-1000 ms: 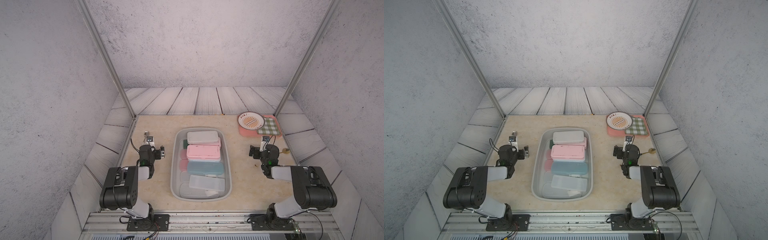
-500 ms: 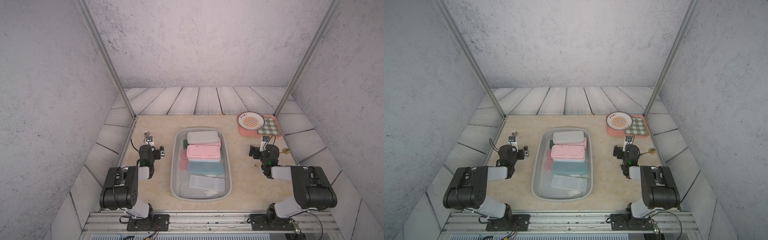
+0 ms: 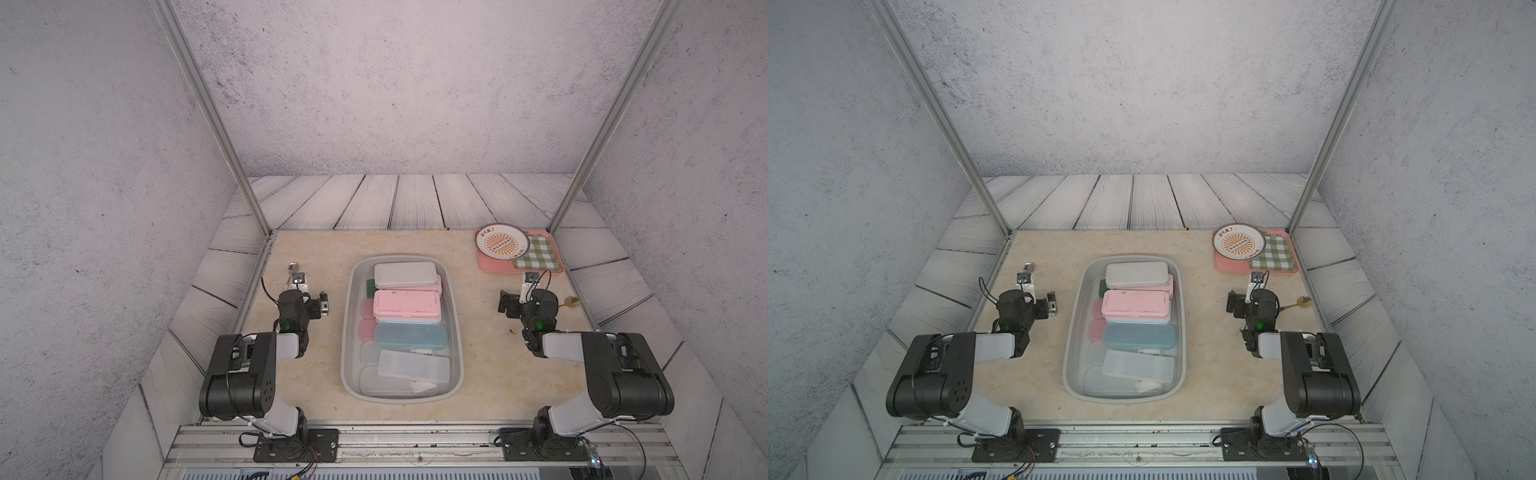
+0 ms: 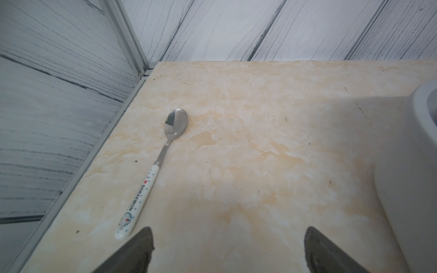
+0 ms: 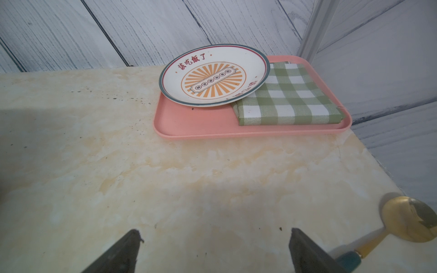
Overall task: Put the pencil case into the storage box
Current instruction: Reset both arms
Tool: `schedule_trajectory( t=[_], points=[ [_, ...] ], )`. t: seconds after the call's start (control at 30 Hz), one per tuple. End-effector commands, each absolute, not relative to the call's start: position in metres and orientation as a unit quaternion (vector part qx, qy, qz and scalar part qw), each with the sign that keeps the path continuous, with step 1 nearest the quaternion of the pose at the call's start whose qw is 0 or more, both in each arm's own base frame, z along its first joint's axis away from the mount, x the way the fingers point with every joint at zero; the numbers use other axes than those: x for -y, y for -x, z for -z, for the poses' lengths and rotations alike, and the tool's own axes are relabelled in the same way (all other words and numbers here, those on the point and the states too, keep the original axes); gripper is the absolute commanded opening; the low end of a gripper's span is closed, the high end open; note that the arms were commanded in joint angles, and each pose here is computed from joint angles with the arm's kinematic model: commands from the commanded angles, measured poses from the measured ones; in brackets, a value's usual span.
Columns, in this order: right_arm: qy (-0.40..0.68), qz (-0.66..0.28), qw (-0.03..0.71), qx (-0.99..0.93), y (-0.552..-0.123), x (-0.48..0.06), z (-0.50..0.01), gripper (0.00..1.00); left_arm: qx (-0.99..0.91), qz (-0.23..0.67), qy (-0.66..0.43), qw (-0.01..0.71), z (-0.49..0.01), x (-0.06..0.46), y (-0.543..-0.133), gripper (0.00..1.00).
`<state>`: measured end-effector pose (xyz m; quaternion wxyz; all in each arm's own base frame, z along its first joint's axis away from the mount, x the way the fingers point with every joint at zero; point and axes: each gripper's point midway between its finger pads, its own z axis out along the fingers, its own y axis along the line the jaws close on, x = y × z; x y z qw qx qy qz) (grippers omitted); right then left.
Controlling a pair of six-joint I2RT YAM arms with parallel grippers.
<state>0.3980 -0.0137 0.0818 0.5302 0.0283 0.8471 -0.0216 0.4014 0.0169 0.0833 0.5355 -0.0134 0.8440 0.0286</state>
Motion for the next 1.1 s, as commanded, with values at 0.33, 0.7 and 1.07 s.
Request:
schedule_trajectory(
  t=[0.33,0.7,1.07],
  points=[
    [-0.022,0.022,0.536,-0.844,-0.401,0.012,-0.087,0.99,-0.8,-0.03,0.018,0.599,-0.104,-0.016,-0.384,1.0],
    [-0.022,0.022,0.535,-0.844,-0.401,0.012,-0.087,0.99,-0.802,-0.04,0.034,0.595,-0.103,-0.022,-0.384,1.0],
    [-0.021,0.022,0.534,-0.845,-0.401,0.011,-0.087,0.99,-0.798,-0.044,0.04,0.6,-0.103,-0.025,-0.381,1.0]
  ],
)
